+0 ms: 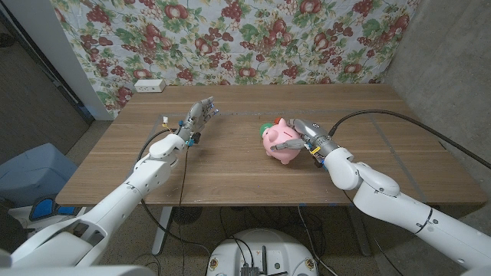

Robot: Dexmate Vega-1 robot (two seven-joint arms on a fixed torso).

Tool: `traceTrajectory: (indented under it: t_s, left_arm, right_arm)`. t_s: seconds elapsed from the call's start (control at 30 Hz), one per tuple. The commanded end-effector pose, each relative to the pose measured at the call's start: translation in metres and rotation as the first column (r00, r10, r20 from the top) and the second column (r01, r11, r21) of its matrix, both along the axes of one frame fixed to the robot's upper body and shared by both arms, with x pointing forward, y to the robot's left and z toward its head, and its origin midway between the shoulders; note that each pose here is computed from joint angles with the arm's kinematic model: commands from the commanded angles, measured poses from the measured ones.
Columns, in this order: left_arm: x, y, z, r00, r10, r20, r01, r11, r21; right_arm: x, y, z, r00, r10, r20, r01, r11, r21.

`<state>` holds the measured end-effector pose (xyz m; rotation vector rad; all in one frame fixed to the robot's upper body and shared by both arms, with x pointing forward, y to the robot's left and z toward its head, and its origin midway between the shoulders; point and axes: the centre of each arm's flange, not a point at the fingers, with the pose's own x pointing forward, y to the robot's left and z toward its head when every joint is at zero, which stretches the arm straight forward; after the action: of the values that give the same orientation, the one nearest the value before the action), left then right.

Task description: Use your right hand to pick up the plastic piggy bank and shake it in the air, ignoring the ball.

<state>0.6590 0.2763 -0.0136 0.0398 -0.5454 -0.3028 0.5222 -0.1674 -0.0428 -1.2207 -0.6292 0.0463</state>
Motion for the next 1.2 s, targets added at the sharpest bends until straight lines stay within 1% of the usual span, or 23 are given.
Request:
traceTrajectory:
  t_s: [0.03, 0.37, 0.6, 0.7, 0.77, 1.2]
  left_arm:
    - [0.0031, 0.0001, -0.0011, 1.0, -0.001, -0.007, 0.001, 1.0, -0.002]
    - [0.0054, 0.0012, -0.0007, 1.0, 0.0, -0.008, 0.0, 1.0, -0.005]
    - [0.0067, 0.0012, -0.0005, 1.0, -0.001, -0.006, 0.001, 1.0, -0.005]
    - [0.0071, 0.0013, -0.0001, 1.0, -0.001, -0.006, 0.001, 1.0, -0.005]
    - [0.0073, 0.0013, 0.0002, 1.0, -0.002, -0.006, 0.002, 1.0, -0.003]
    - [0.0083, 0.0003, 0.0018, 1.0, -0.005, -0.003, 0.005, 1.0, -0.002]
  right_arm:
    - [0.0096, 0.0042, -0.0079, 0.999, -0.02, -0.025, 0.019, 0.999, -0.033]
    - [0.0127, 0.0057, -0.0081, 0.999, -0.035, -0.023, 0.034, 0.998, -0.053]
    - [0.0146, 0.0061, -0.0056, 0.998, -0.042, -0.035, 0.039, 0.996, -0.078]
    - [0.0158, 0.0064, -0.0049, 0.997, -0.045, -0.055, 0.04, 0.995, -0.091]
    - [0.0174, 0.0066, -0.0045, 0.996, -0.045, -0.083, 0.036, 0.994, -0.107]
    - [0.0179, 0.0073, -0.0024, 0.987, -0.097, -0.132, 0.07, 0.979, -0.194]
